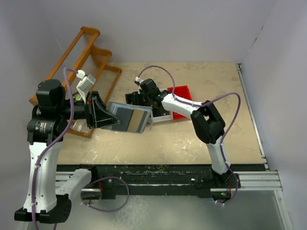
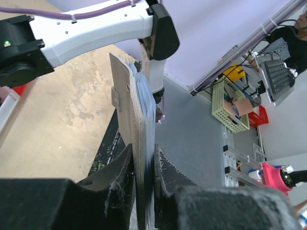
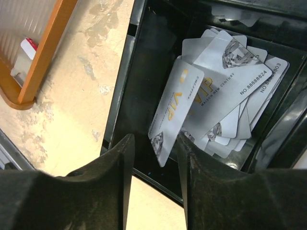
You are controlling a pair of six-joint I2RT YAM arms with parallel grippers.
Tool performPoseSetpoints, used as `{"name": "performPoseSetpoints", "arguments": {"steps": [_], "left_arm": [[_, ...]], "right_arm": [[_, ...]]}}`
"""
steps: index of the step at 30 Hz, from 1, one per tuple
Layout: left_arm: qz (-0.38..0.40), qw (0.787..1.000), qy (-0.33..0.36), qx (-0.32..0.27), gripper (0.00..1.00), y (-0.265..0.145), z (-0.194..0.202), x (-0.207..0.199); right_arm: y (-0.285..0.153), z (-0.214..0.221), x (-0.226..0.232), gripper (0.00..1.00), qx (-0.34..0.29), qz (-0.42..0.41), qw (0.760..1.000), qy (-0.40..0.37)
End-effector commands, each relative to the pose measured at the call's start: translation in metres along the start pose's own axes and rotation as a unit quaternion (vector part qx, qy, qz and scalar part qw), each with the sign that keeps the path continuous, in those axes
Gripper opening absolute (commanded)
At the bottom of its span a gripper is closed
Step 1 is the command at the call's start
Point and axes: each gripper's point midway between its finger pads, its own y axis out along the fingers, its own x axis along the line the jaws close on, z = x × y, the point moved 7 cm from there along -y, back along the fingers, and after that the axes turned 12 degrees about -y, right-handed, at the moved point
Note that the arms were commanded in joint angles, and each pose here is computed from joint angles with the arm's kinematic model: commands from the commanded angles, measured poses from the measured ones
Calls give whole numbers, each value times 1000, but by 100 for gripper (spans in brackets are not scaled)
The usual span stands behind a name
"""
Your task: Take the credit cards out of the card holder
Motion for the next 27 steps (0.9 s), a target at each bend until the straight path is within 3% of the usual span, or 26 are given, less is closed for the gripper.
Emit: {"name": "performPoseSetpoints", "arguments": {"steps": [1, 8, 13, 16, 20, 26, 27], "left_arm": [[53, 998, 29, 9, 3, -3, -6, -24], [66, 998, 18, 16, 2, -4, -8, -30], [70, 997, 20, 15, 2, -4, -9, -33], [69, 997, 21, 15, 2, -4, -9, -31], [65, 998, 20, 14, 2, -3, -6, -25], [64, 998, 12, 17, 2, -1, -4, -17], [64, 998, 13, 17, 2, -1, -4, -16]], "right_arm": [[-45, -37, 16, 48, -61, 7, 998, -24], [-155, -73, 56, 70, -176, -55, 982, -49], [-231, -57, 77, 78, -220, -109, 967, -62], [-275, -45, 97, 86, -274, -197, 940, -56], [-332, -39, 122, 90, -360, -300, 881, -60], [-358, -29, 146, 91, -381, -416, 825, -44], [-353, -22, 147, 90, -375, -420, 825, -42]]}}
